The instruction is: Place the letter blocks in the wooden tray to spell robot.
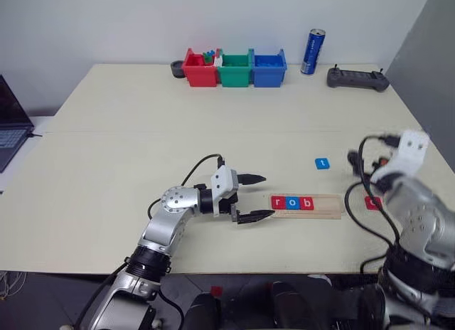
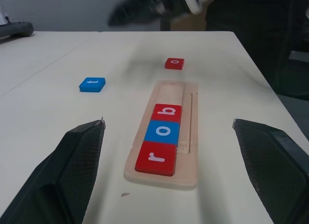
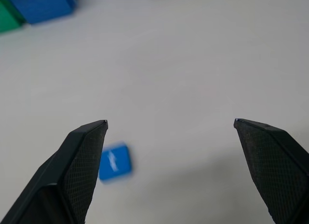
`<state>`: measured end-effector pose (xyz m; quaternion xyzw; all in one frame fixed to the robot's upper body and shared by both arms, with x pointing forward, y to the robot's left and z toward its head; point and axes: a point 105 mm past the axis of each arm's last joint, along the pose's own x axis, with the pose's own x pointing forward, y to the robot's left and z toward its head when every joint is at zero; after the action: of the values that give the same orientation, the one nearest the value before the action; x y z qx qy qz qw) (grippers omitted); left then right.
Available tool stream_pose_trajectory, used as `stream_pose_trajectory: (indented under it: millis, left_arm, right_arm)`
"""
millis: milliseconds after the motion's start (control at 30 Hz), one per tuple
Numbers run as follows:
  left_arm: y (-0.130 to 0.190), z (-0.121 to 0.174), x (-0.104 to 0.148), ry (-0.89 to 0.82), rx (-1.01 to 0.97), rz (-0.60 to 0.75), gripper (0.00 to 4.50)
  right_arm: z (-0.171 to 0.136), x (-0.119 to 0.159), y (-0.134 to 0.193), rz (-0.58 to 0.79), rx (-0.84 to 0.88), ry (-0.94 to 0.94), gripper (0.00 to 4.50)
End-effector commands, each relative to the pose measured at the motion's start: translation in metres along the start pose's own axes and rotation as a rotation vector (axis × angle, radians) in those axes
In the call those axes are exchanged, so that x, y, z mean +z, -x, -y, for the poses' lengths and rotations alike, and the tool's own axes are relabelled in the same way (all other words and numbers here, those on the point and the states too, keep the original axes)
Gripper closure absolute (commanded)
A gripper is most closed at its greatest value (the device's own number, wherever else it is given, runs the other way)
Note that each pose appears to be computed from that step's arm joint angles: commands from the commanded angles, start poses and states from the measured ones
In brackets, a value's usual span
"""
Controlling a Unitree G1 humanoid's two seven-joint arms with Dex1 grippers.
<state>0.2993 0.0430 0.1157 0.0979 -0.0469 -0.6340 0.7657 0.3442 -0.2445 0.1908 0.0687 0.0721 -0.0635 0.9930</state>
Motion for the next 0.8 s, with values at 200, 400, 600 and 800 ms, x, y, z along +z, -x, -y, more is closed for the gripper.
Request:
stream_pose_trajectory:
  millis: [200, 400, 600, 800]
  left_arm:
    - [-0.004, 0.005, 0.009, -0.043, -0.021, 0.033, 0.0]
    - [-0.008, 0.006, 0.008, -0.044, -0.024, 0.044, 0.0]
    - [-0.01, 0.01, 0.006, -0.039, -0.03, 0.051, 0.0]
    - [-0.013, 0.009, 0.007, -0.045, -0.032, 0.06, 0.0]
  right_arm:
    - [-0.028, -0.009, -0.005, -0.051, 0.526, 0.523, 0.04]
    - [0.016, -0.027, 0.006, -0.237, 0.719, 0.829, 0.04]
    - [0.067, -0.035, 0.021, -0.471, 0.818, 0.952, 0.04]
    - [0.083, -0.041, 0.028, -0.576, 0.924, 1.035, 0.04]
